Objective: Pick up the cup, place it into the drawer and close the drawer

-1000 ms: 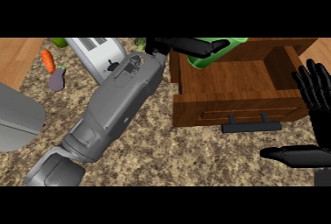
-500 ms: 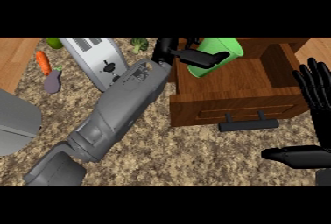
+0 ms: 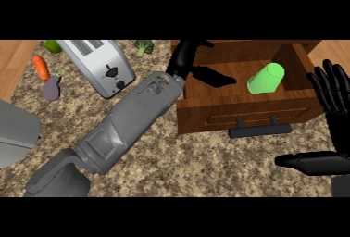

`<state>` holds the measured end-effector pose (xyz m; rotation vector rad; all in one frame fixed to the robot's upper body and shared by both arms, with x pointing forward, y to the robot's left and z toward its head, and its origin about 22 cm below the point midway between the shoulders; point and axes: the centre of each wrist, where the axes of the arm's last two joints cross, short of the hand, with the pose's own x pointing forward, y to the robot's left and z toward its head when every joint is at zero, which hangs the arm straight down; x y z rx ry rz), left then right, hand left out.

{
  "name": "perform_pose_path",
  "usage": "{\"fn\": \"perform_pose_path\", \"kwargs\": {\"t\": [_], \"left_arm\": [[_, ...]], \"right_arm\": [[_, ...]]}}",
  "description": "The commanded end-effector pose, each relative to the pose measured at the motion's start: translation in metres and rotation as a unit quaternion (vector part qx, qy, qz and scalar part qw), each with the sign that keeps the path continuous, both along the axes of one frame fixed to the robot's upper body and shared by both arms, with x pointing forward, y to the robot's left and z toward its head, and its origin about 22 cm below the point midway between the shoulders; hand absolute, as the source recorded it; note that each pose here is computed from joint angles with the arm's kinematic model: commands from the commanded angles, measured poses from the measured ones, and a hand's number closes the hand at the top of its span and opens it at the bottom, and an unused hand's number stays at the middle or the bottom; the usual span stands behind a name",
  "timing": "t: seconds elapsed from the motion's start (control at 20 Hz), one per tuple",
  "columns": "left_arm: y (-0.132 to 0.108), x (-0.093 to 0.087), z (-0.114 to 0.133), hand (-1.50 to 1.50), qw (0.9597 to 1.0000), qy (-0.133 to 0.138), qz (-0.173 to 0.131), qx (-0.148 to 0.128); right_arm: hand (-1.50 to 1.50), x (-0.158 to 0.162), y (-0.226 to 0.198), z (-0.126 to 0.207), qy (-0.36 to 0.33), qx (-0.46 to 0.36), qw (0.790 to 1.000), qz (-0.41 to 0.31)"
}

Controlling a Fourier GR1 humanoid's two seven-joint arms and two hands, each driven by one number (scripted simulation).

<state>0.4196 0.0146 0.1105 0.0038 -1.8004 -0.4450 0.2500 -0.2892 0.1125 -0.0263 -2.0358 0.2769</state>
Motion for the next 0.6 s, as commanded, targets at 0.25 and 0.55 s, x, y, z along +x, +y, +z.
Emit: {"fn": "perform_pose_path", "kwargs": {"t": [0.25,0.55], "left_arm": [[-0.010,-0.010,0.001,-1.50,0.9981,-0.045,0.004,-0.043],[-0.024,-0.008,0.038,-1.50,0.9932,-0.071,-0.013,-0.092]], "right_arm": [[-1.50,0.004,-0.001,0.007,0.014,0.048,0.997,0.051],[1.50,-0.007,-0.017,0.009,0.009,0.036,0.995,0.096]]}}
